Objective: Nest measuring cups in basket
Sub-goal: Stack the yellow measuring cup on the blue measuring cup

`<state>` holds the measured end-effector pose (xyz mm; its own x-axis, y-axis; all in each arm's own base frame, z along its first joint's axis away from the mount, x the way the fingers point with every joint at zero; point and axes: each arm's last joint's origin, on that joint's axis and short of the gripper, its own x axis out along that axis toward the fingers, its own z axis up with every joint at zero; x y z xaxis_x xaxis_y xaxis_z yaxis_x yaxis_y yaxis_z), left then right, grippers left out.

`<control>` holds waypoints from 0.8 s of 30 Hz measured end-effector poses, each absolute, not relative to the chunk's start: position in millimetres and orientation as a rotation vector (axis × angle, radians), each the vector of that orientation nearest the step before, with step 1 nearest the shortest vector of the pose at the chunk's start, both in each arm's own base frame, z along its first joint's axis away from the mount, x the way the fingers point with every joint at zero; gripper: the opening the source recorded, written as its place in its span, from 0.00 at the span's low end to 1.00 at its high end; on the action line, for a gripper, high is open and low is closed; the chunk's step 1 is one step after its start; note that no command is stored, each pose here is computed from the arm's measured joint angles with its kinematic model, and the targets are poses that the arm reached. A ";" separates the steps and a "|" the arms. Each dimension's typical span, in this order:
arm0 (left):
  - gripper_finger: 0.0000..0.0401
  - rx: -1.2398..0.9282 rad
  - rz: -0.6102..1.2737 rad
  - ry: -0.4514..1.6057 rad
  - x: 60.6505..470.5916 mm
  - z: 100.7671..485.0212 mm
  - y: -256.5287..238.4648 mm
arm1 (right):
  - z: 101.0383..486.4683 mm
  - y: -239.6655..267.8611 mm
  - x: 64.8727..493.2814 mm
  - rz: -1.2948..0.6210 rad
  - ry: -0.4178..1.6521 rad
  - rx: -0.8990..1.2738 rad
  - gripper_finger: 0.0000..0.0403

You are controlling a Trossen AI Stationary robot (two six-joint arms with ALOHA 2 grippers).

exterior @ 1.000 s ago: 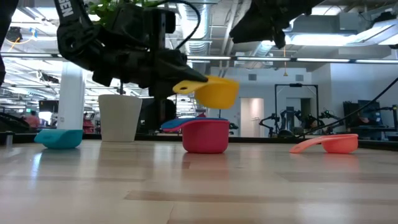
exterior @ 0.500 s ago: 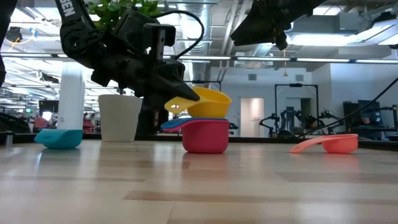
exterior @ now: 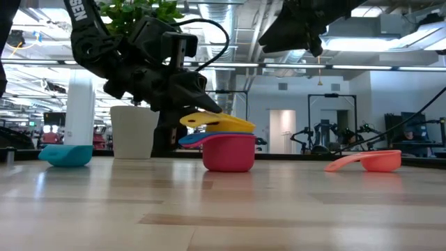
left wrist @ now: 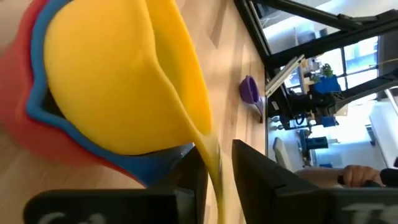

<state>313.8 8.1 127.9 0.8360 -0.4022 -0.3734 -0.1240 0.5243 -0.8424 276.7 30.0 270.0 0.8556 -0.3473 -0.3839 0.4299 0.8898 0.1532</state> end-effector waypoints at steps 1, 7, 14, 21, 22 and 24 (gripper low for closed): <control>0.16 -1.022 -0.194 0.588 313.6 128.0 7.9 | 270.0 30.0 276.6 -0.412 0.357 0.238 0.36; 0.18 -0.992 -0.271 0.617 312.5 127.9 6.1 | 270.0 30.0 276.6 -0.412 0.357 0.238 0.37; 0.18 -0.954 -0.278 0.609 311.5 130.8 6.9 | 270.0 31.7 276.5 -0.406 0.358 0.237 0.37; 0.18 -0.823 -0.168 0.624 299.8 147.5 9.0 | 270.2 31.7 276.6 -0.406 0.356 0.238 0.38; 0.18 -0.798 -0.137 0.636 297.1 149.2 9.0 | 270.2 31.7 276.6 -0.406 0.355 0.238 0.38; 0.18 -0.749 -0.069 0.658 291.9 151.8 8.5 | 270.3 31.7 276.6 -0.406 0.355 0.238 0.39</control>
<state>291.9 8.5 151.8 0.7986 -0.2849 -0.5301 -0.1683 0.7400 -0.6512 276.6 31.7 270.3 0.8590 -0.3415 -0.3815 0.4236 0.8925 0.1549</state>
